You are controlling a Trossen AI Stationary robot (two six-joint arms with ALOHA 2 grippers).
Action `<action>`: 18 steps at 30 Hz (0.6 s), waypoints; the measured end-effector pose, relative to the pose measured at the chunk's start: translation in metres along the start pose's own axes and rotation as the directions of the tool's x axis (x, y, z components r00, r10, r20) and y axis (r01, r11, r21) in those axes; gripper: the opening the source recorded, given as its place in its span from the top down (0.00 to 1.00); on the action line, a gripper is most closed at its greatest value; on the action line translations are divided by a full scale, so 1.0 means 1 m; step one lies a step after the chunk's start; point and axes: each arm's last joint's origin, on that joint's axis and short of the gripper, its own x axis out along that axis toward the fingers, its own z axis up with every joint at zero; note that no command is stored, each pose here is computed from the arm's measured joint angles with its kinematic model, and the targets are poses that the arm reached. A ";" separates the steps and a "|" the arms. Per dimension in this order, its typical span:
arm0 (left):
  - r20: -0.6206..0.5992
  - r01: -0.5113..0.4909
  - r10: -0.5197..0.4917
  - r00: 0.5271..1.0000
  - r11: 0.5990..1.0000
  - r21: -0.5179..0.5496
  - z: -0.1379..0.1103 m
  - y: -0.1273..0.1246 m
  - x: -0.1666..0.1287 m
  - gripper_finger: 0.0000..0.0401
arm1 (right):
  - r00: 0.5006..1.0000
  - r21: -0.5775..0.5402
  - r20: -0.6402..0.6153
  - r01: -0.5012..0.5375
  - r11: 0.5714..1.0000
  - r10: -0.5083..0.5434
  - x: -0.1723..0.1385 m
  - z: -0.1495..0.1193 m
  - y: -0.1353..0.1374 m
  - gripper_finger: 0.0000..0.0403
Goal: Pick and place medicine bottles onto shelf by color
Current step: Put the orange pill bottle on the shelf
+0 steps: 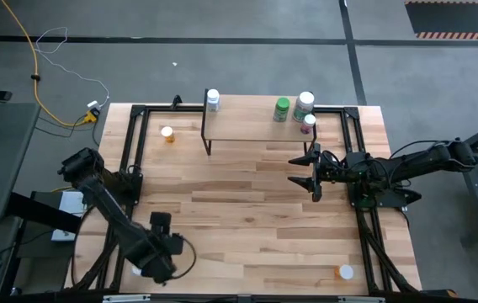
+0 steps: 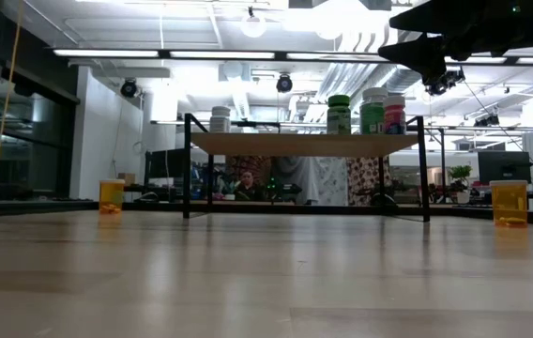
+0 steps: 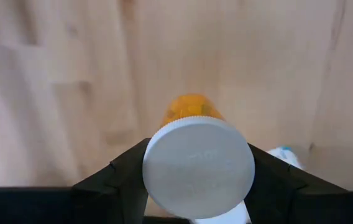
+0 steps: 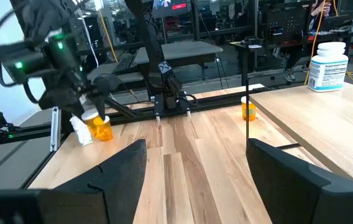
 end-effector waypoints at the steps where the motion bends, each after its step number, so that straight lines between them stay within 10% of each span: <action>1: 0.001 -0.009 0.009 1.000 1.000 0.006 0.006 0.006 -0.007 0.51 | 1.000 0.000 0.000 0.000 1.000 0.000 0.000 0.000 0.000 0.34; 18: 0.288 -0.180 0.179 0.941 0.983 -0.025 0.100 0.188 -0.102 0.51 | 1.000 -0.008 0.000 0.000 1.000 0.000 0.000 0.000 0.000 0.34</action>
